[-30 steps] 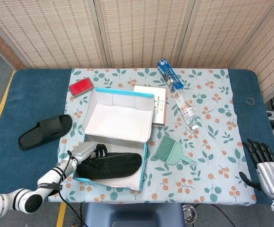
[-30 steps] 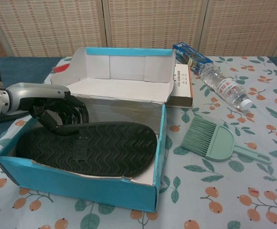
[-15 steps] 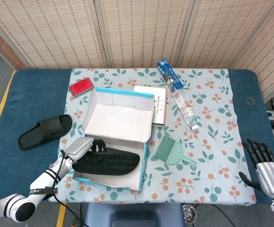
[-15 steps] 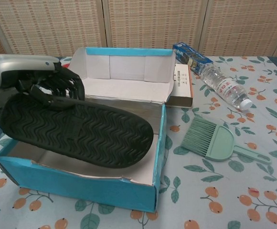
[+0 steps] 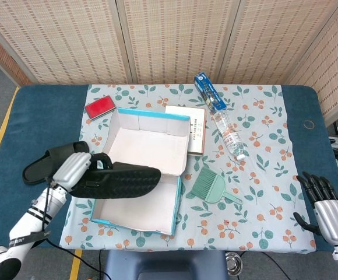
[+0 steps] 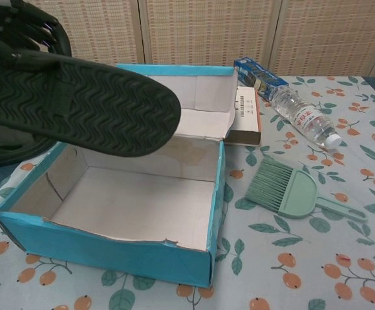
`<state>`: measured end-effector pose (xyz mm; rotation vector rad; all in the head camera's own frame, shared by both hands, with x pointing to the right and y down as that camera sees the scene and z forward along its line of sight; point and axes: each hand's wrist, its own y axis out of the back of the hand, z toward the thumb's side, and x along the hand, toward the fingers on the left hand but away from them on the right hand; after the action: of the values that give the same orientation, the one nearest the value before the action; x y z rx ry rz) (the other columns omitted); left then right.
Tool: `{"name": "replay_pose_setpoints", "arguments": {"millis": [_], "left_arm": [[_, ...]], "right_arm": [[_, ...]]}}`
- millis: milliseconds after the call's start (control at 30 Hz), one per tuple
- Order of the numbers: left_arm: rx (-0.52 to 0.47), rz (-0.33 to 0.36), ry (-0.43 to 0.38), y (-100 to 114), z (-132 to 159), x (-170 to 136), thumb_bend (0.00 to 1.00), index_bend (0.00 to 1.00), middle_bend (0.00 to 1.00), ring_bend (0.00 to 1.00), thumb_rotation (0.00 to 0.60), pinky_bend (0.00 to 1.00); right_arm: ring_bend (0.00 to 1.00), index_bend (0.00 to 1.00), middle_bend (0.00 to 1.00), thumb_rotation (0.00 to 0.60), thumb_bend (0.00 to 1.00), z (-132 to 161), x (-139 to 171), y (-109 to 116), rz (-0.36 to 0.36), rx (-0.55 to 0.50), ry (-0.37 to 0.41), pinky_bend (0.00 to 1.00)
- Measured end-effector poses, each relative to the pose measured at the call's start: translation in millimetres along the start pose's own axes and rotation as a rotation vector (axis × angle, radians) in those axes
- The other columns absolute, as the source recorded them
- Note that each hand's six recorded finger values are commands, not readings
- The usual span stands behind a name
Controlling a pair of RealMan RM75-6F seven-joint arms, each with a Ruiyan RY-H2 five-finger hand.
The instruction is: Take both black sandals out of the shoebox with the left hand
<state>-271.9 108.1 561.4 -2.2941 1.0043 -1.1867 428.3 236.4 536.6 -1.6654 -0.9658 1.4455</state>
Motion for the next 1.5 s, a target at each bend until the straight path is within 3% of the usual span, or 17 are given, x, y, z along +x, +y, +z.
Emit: {"name": "replay_pose_setpoints", "arguments": {"millis": [200, 300, 433, 733, 1000, 1067, 1167, 1233, 1333, 1400, 1500], "left_arm": [[0.039, 0.159, 0.038, 44.9, -16.5, -19.2, 0.82, 0.79, 0.88, 0.7, 0.6, 0.61], [0.134, 0.262, 0.07, 63.1, -32.9, -30.2, 0.82, 0.79, 0.88, 0.7, 0.6, 0.61], [0.343, 0.38, 0.166, 79.2, -73.0, -50.7, 0.82, 0.79, 0.88, 0.7, 0.6, 0.61], [0.628, 0.422, 0.355, 63.3, -165.5, -93.1, 0.82, 0.79, 0.88, 0.7, 0.6, 0.61], [0.756, 0.391, 0.408, 23.2, -208.4, -111.9, 0.8, 0.78, 0.86, 0.69, 0.6, 0.59], [0.779, 0.375, 0.415, 9.4, -214.8, -113.9, 0.77, 0.73, 0.8, 0.63, 0.6, 0.54], [0.771, 0.321, 0.401, -15.9, -218.3, -117.3, 0.68, 0.59, 0.64, 0.46, 0.6, 0.45], [0.739, 0.285, 0.388, -28.9, -218.3, -120.2, 0.6, 0.39, 0.45, 0.3, 0.6, 0.38], [0.677, 0.225, 0.38, -47.2, -216.7, -123.2, 0.5, 0.04, 0.08, 0.04, 0.6, 0.25], [0.629, 0.193, 0.376, -57.4, -213.6, -124.6, 0.45, 0.0, 0.0, 0.0, 0.6, 0.21], [0.527, 0.162, 0.349, -72.7, -202.0, -127.1, 0.4, 0.0, 0.0, 0.0, 0.6, 0.17]], "right_arm": [[0.0, 0.0, 0.0, 0.6, 0.2, 2.5, 0.8, -0.4, -0.001, 0.005, 0.006, 0.0], [0.0, 0.0, 0.0, 0.6, 0.2, 3.7, 2.4, 1.1, -0.009, 0.004, 0.01, 0.0], [0.0, 0.0, 0.0, 0.6, 0.2, 5.1, 4.5, 1.7, -0.013, 0.003, 0.016, 0.0], [0.0, 0.0, 0.0, 0.6, 0.2, 7.3, 7.3, 3.2, -0.017, -0.003, 0.028, 0.0], [0.0, 0.0, 0.0, 0.6, 0.2, 8.7, 9.7, 3.5, -0.017, -0.004, 0.035, 0.0], [0.0, 0.0, 0.0, 0.6, 0.2, 8.5, 10.5, 4.6, -0.022, -0.005, 0.034, 0.0], [0.0, 0.0, 0.0, 0.6, 0.2, 8.1, 11.4, 5.6, -0.027, -0.006, 0.033, 0.0], [0.0, 0.0, 0.0, 0.6, 0.2, 8.1, 11.8, 5.8, -0.028, -0.005, 0.034, 0.0], [0.0, 0.0, 0.0, 0.6, 0.2, 8.1, 12.1, 5.3, -0.025, -0.004, 0.034, 0.0], [0.0, 0.0, 0.0, 0.6, 0.2, 8.0, 12.3, 5.5, -0.026, -0.005, 0.035, 0.0], [0.0, 0.0, 0.0, 0.6, 0.2, 7.8, 13.1, 6.5, -0.029, -0.006, 0.034, 0.0]]}}
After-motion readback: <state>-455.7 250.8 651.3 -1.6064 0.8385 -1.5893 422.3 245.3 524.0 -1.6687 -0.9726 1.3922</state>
